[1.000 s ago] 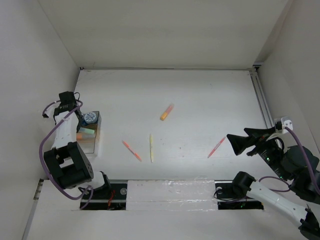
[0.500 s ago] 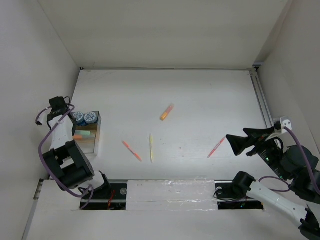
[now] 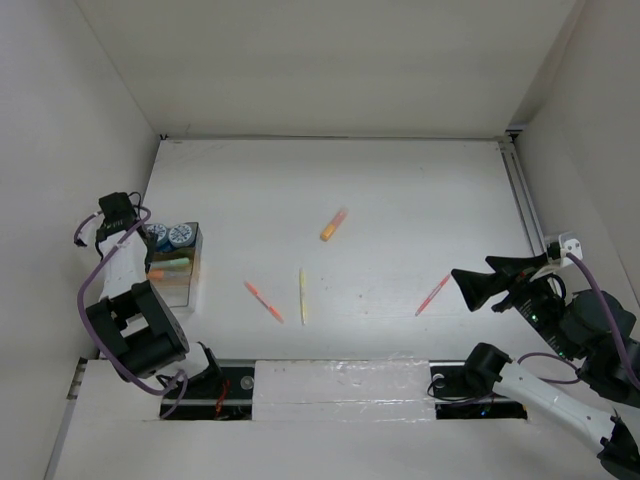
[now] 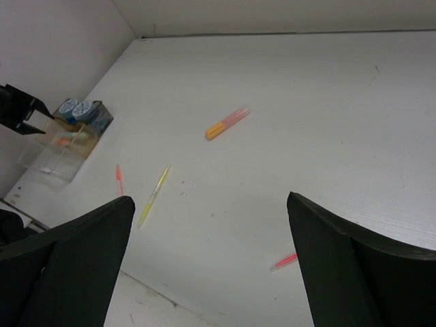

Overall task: Sort the stationery into containers
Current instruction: Place the stationery into the container, then grab a piece of stationery with the left arm

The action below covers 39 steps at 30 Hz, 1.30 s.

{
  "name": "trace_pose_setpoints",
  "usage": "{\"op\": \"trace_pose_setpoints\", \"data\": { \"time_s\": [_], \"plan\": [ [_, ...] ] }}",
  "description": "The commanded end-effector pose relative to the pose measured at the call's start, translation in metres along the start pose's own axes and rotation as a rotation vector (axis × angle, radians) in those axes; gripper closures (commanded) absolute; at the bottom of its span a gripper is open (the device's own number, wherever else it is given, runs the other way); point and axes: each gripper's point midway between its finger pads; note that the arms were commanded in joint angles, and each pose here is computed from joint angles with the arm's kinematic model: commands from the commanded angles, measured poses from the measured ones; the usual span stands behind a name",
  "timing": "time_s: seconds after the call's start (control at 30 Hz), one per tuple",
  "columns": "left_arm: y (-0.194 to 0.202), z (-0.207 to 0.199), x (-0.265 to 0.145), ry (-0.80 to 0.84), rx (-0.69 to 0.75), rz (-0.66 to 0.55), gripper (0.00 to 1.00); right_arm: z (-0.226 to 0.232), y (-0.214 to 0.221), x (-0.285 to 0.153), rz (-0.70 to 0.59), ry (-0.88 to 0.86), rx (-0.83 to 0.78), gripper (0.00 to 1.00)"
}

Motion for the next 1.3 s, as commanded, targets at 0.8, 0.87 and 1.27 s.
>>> {"op": "trace_pose_setpoints", "data": {
  "time_s": [0.8,0.87,1.27],
  "plan": [
    [0.288,-0.211,-0.227,0.967,1.072,0.126,0.00,-0.002,-0.010,0.001,-0.035,0.021,0.021,0.00],
    [0.329,-0.222,-0.227,1.021,1.155,0.118,0.00,-0.004,-0.012,-0.004,-0.052,0.016,0.029,0.00],
    [0.419,-0.226,-0.176,0.929,1.363,0.205,0.00,-0.005,-0.010,-0.004,-0.052,0.016,0.029,0.00]
  ]
}}
Point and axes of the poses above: each gripper's point midway between its finger pads, its own x axis out along the fingers, its own z axis along the line the jaws close on, y = z × x, and after that the axes turned 4 degrees about -x, right-handed
